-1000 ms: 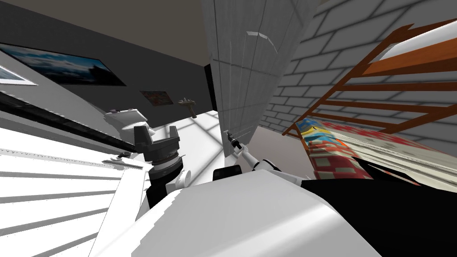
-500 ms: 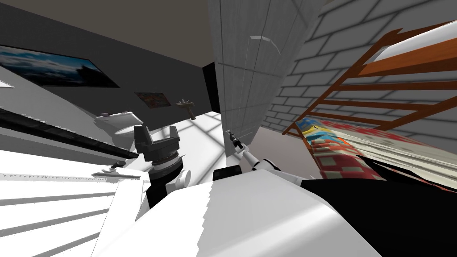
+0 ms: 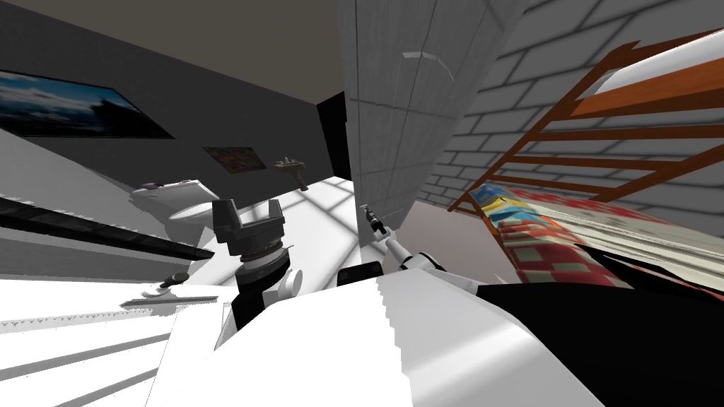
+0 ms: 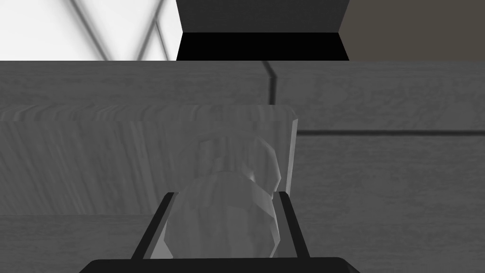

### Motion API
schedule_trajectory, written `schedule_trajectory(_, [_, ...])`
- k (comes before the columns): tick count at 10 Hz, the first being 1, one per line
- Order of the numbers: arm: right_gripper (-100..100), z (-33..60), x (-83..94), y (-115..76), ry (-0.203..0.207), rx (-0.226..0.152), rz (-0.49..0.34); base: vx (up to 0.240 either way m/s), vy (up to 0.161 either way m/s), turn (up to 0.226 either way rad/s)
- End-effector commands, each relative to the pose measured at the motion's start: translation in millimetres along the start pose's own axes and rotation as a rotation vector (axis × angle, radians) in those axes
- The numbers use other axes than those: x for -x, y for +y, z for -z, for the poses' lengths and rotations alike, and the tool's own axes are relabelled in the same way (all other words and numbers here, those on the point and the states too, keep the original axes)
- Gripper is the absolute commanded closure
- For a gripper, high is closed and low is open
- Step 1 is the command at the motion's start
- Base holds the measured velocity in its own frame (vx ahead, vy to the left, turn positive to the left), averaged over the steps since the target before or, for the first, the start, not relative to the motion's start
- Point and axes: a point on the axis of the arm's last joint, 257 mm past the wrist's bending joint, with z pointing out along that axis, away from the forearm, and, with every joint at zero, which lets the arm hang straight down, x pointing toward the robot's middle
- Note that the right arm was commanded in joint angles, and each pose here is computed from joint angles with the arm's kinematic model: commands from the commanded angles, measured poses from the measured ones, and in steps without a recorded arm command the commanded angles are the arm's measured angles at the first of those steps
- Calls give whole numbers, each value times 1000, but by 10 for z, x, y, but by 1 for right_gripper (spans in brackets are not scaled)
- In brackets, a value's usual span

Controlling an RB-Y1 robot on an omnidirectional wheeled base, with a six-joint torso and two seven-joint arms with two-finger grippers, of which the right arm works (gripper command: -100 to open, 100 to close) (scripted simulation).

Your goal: Push the door open

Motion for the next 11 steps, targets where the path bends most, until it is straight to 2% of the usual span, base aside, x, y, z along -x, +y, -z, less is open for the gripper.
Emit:
schedule_trajectory(1, [100, 0, 0, 0, 0, 0, 0, 45, 67, -46])
schedule_trajectory(2, [100, 3, 106, 12, -19, 2, 1, 115, 60, -43])
schedule_trajectory(5, [100, 14, 250, 14, -47, 3, 2, 181, 95, -45])
schedule_trajectory(11, [100, 62, 634, 17, -123, 4, 2, 179, 130, -61])
